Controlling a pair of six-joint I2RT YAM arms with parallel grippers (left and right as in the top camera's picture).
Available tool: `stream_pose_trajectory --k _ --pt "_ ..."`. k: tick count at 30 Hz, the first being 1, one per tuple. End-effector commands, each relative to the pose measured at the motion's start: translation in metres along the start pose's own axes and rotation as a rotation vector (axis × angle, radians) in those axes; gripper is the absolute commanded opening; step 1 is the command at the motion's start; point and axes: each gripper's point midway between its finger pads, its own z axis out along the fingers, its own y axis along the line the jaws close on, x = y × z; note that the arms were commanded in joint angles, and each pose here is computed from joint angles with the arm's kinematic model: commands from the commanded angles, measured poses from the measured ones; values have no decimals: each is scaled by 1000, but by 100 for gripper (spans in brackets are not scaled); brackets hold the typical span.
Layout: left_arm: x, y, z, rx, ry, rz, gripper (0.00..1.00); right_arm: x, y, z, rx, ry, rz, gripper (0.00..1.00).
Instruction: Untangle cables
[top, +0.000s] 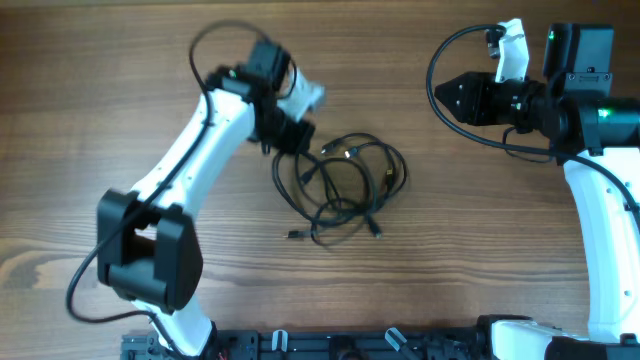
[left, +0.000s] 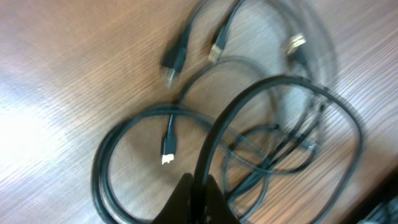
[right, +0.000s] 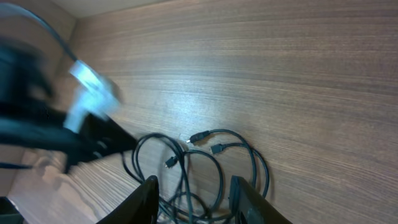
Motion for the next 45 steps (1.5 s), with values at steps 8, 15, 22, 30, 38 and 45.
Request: stream_pose_trajectory --k 8,15,22,30,38,45 --pt "-86 -102 -241 110 -664 17 4 -8 3 -1 -6 -25 -36 39" --pt "-91 -110 -322 141 -924 -51 4 -10 8 -1 -36 -31 -42 38" --pt "-92 -136 -406 192 -1207 8 4 -10 8 -1 -37 -34 -45 39" --pt "-87 -147 -456 173 -1392 44 4 -8 28 -3 -150 -29 -98 37" --pt "-100 -90 -450 45 -1439 -279 4 -7 73 -7 -365 -44 -239 40" --pt "-111 -103 -497 77 -1644 -188 4 -2 94 1 -392 -29 -284 43"
